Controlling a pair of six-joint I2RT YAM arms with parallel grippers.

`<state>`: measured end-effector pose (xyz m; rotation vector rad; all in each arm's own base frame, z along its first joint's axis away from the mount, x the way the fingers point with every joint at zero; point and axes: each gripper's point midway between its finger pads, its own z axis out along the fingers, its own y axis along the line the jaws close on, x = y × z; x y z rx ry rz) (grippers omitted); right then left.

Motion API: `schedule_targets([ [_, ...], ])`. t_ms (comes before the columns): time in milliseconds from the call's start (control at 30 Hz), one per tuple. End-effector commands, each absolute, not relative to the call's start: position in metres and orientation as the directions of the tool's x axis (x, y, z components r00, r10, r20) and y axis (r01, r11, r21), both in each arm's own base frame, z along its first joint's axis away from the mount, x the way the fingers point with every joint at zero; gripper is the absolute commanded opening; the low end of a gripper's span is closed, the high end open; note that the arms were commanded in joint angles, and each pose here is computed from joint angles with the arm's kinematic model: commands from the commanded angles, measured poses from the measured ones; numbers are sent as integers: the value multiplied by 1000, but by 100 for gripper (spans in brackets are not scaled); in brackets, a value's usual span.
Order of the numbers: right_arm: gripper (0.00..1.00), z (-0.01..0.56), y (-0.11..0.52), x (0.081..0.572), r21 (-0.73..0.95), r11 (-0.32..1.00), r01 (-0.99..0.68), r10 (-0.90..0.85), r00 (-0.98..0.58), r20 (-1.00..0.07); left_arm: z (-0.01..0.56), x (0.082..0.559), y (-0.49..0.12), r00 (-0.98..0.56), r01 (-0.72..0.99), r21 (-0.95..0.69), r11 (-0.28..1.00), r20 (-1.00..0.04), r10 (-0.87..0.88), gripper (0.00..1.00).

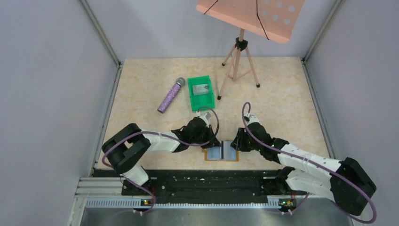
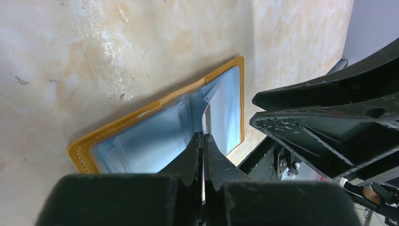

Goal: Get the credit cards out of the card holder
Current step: Remove the credit card from the card holder.

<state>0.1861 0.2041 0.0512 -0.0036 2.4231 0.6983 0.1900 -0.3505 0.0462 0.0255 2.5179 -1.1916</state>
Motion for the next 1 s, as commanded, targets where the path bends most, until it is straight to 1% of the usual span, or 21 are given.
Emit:
schedule_targets([
  [0, 28, 57, 214, 197, 482, 852, -206, 127, -811, -571, 58, 200, -352, -921, 186, -725, 663, -364, -140, 0],
  [100, 26, 48, 214, 197, 481, 858, -180, 138, -822, -553, 61, 200, -350, -920, 184, -716, 673, -367, -139, 0],
  [233, 24, 34, 199, 201, 425, 898, -113, 160, -817, -554, 65, 203, -342, -917, 161, -687, 709, -369, -149, 0],
  [300, 23, 30, 196, 201, 411, 906, -100, 159, -820, -551, 66, 207, -331, -905, 126, -663, 738, -382, -189, 0],
  [467, 23, 26, 190, 203, 397, 914, -84, 166, -815, -556, 80, 212, -316, -872, 90, -663, 743, -413, -263, 0],
  [600, 22, 40, 191, 209, 402, 909, -106, 172, -785, -596, 95, 218, -308, -848, 59, -666, 744, -426, -314, 0],
  [700, 22, 69, 198, 220, 417, 889, -188, 162, -724, -671, 106, 221, -295, -824, 9, -654, 756, -433, -364, 0],
  [800, 25, 107, 205, 234, 408, 867, -287, 154, -624, -766, 123, 225, -283, -784, -15, -668, 744, -454, -423, 0],
  [867, 28, 139, 210, 242, 396, 842, -365, 160, -532, -831, 134, 229, -272, -742, -52, -680, 731, -464, -484, 0],
  [900, 31, 153, 213, 245, 385, 829, -405, 163, -483, -860, 138, 231, -266, -718, -81, -686, 723, -463, -520, 0],
  [967, 45, 181, 220, 246, 360, 788, -499, 174, -380, -908, 144, 233, -254, -676, -154, -704, 694, -437, -594, 0],
])
